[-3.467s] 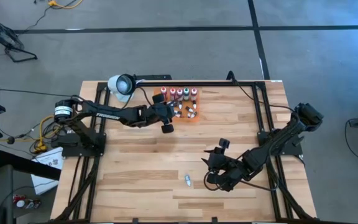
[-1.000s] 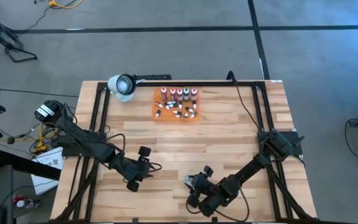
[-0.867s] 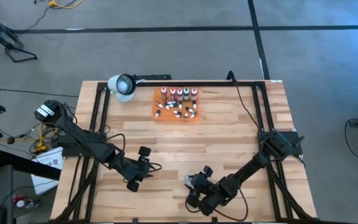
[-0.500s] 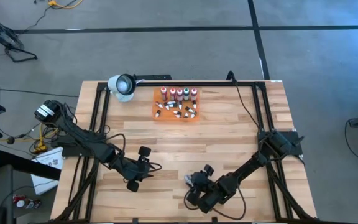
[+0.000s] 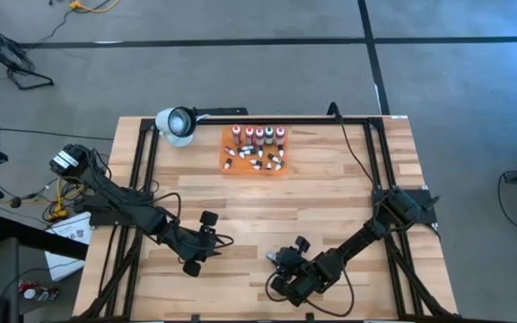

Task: Pick & Place food coloring
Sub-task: Put the small blue food coloring bottle into the orange bin, then return to Home Position

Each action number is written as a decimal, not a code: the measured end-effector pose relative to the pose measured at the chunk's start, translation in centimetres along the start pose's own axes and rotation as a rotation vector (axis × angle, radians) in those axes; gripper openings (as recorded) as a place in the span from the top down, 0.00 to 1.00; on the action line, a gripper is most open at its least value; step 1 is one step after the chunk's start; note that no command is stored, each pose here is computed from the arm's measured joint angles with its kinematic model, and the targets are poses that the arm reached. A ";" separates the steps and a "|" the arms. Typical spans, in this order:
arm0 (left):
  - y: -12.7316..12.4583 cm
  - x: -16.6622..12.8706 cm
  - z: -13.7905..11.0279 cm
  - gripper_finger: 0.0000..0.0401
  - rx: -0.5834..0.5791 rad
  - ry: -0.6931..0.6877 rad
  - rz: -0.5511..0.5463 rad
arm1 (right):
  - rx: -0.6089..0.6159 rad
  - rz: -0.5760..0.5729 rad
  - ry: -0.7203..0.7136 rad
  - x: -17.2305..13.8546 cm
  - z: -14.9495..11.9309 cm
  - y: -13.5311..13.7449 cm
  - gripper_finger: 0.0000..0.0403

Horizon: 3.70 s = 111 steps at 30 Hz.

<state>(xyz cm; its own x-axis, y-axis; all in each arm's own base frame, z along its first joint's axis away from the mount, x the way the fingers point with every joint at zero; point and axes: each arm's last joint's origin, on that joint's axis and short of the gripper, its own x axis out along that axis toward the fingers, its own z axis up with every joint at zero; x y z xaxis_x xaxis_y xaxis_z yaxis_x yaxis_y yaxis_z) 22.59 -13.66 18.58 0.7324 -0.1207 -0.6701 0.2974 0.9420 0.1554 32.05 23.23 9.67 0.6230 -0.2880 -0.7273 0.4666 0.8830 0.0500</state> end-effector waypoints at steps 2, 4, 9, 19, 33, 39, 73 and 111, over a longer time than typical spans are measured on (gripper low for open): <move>0.0 0.0 0.0 0.66 0.002 0.002 0.000 | -0.003 -0.004 0.002 0.0 0.0 0.0 0.72; 0.0 0.0 -0.1 0.66 0.003 0.006 0.000 | -0.007 -0.006 0.003 0.0 0.0 -0.1 0.74; 0.0 0.0 -0.1 0.66 0.003 0.006 0.000 | -0.030 -0.007 0.000 0.0 0.0 -0.1 0.79; 0.0 0.0 -0.1 0.66 0.003 0.005 0.000 | -0.080 -0.014 -0.015 0.0 0.1 -0.1 0.85; 0.0 0.0 -0.1 0.66 0.002 0.006 0.001 | -0.226 -0.066 -0.056 -0.1 1.5 -0.1 0.85; 0.0 0.0 0.0 0.66 0.002 0.005 0.001 | -0.347 -0.190 -0.018 0.0 5.2 -1.3 0.85; 0.0 0.0 0.0 0.66 -0.002 -0.004 -0.004 | -0.111 -0.330 0.103 5.9 24.9 -23.4 0.85; -0.1 0.0 0.5 0.66 -0.114 -0.046 -0.032 | -0.363 -0.162 0.159 4.4 23.9 -19.9 0.43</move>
<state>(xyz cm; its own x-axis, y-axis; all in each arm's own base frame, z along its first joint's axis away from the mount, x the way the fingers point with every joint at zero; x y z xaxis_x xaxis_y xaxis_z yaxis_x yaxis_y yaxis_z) 22.86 -13.91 18.92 0.7515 -0.1629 -0.6393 0.2510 0.9667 0.0488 40.48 -4.47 21.86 0.4419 -0.3979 -0.8040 0.2817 0.9124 -0.2968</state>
